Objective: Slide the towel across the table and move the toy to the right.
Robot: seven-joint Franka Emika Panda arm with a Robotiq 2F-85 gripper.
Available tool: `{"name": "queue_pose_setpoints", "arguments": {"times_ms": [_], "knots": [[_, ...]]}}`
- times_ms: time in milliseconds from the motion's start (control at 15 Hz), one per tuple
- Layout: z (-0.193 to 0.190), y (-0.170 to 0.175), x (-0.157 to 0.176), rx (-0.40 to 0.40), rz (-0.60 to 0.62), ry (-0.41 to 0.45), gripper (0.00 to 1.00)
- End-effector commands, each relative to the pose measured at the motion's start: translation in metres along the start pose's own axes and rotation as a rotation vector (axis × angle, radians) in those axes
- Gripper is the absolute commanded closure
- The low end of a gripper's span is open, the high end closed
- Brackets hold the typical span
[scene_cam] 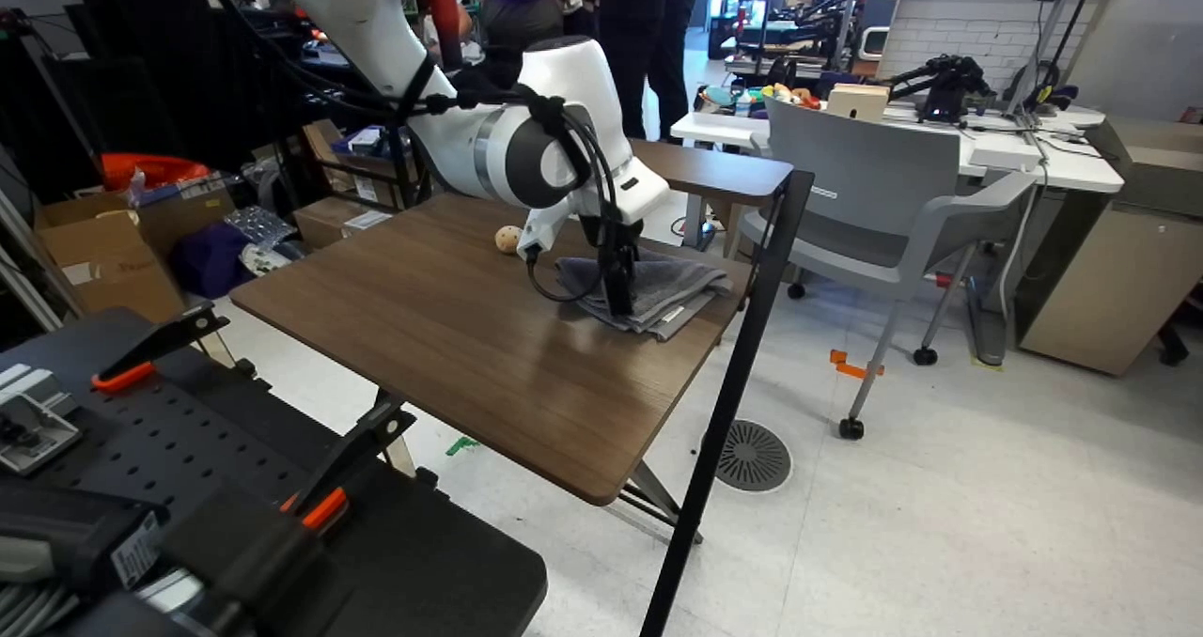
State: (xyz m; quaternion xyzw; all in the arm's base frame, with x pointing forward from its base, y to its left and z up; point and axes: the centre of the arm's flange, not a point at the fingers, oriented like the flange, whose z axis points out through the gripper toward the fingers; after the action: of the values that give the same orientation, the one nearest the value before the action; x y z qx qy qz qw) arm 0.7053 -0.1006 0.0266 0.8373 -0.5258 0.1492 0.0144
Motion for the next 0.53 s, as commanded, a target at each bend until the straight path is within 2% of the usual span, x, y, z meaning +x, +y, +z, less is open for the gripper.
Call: {"name": "queue_pose_setpoints", "arguments": {"times_ms": [0, 467], "knots": [[-0.017, 0.065, -0.041, -0.038, -0.198, 0.008, 0.0], [-0.053, 0.14, -0.05, -0.044, -0.559, -0.02, 0.0]]}}
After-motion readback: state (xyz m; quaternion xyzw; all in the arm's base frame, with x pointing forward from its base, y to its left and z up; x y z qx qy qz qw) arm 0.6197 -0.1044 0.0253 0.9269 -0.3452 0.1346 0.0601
